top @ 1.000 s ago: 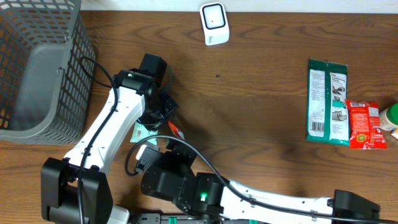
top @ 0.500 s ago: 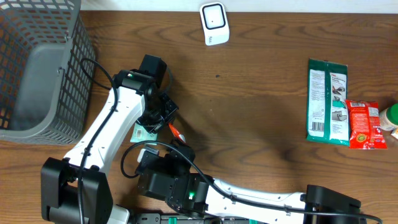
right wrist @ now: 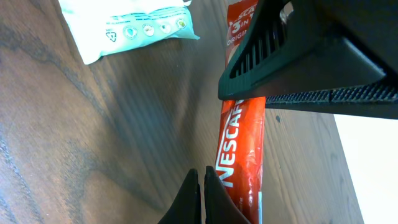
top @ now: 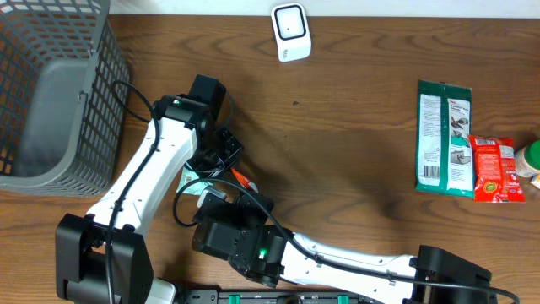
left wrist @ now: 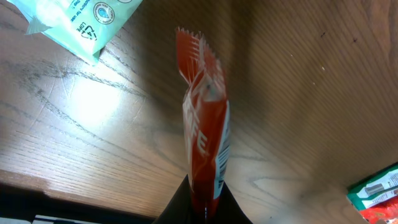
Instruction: Scan the item barcode
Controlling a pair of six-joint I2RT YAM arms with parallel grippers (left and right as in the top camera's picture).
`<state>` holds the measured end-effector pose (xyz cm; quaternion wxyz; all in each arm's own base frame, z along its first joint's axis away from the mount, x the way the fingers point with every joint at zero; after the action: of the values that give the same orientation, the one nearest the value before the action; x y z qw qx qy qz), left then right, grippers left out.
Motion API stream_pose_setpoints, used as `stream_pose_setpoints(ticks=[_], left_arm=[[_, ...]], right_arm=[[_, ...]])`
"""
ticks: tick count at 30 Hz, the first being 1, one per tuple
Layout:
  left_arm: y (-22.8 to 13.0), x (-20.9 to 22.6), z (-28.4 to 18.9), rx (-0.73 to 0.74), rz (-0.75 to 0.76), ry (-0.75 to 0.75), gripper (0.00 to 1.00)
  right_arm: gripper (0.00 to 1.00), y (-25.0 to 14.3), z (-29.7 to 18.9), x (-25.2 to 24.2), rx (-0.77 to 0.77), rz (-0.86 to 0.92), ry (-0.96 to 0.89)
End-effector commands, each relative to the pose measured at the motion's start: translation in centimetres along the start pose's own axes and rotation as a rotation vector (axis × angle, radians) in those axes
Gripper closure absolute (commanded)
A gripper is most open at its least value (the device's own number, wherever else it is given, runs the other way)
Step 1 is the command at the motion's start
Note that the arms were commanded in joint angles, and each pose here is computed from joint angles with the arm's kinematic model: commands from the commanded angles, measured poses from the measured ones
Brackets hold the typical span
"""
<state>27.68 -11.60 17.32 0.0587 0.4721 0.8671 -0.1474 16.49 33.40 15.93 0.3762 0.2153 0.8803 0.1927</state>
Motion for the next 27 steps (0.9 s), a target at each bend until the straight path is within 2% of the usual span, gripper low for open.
stream_pose_setpoints(ticks=[1, 4, 6, 7, 8, 9, 10, 14, 17, 19, 20, 23, 27], left_arm=[[0.1, -0.4, -0.4, 0.001, 0.020, -0.013, 0.93], [0.1, -0.5, -0.4, -0.004, 0.022, -0.014, 0.93], [0.2, -0.5, -0.4, -0.009, 0.025, -0.019, 0.84], [0.3, -0.7, -0.4, -0.014, 0.028, -0.025, 0.77], [0.4, -0.8, -0.4, -0.021, 0.034, -0.033, 0.51], [0.6, -1.0, -0.4, -0.028, 0.037, -0.042, 0.36], [0.7, -1.1, -0.4, -0.035, 0.040, -0.048, 0.33], [1.2, -1.5, -0.5, -0.070, 0.052, -0.070, 0.30], [2.1, -1.1, -0.6, -0.147, 0.049, -0.020, 0.29], [2.8, -0.6, -0.7, -0.190, 0.037, 0.010, 0.28], [3.5, 0.0, -1.0, -0.227, 0.019, 0.037, 0.28], [5.1, 1.4, -1.6, -0.293, -0.029, 0.083, 0.28], [6.7, 3.1, -2.4, -0.343, -0.044, 0.127, 0.28]], right_arm=[[0.99, -0.1, 0.2, -0.2, 0.007, 0.035, -0.028], [0.99, 0.0, 0.2, -0.4, 0.001, 0.056, -0.032], [0.99, 0.2, 0.1, -0.6, -0.007, 0.091, -0.032], [0.99, 0.3, -0.1, -0.8, -0.013, 0.113, -0.032], [0.99, 0.5, -0.4, -1.1, -0.022, 0.140, -0.028], [0.99, 0.6, -0.6, -1.4, -0.029, 0.159, -0.025], [0.99, 0.7, -0.8, -1.8, -0.037, 0.177, -0.024], [0.99, 0.7, -1.2, -3.2, -0.038, 0.251, -0.004], [0.98, 0.0, -0.4, -3.7, 0.021, 0.344, 0.129], [0.69, -0.4, 0.3, -3.8, 0.065, 0.419, 0.261], [0.58, -0.7, 0.9, -4.0, 0.104, 0.505, 0.375], [0.53, -1.1, 1.8, -5.0, 0.161, 0.668, 0.529], [0.48, -1.7, 2.8, -5.9, 0.214, 0.800, 0.538]])
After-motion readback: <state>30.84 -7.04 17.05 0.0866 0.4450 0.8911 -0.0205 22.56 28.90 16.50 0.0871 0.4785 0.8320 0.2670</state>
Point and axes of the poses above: each gripper's point midway between its finger pads, its own z axis out along the fingers, its own x axis along the line the jaws close on, y = z × x, the point moved 7 cm from there along -z, back along the fingers, and after that the axes turned 6 degrees about z, right-handed, at the moved point
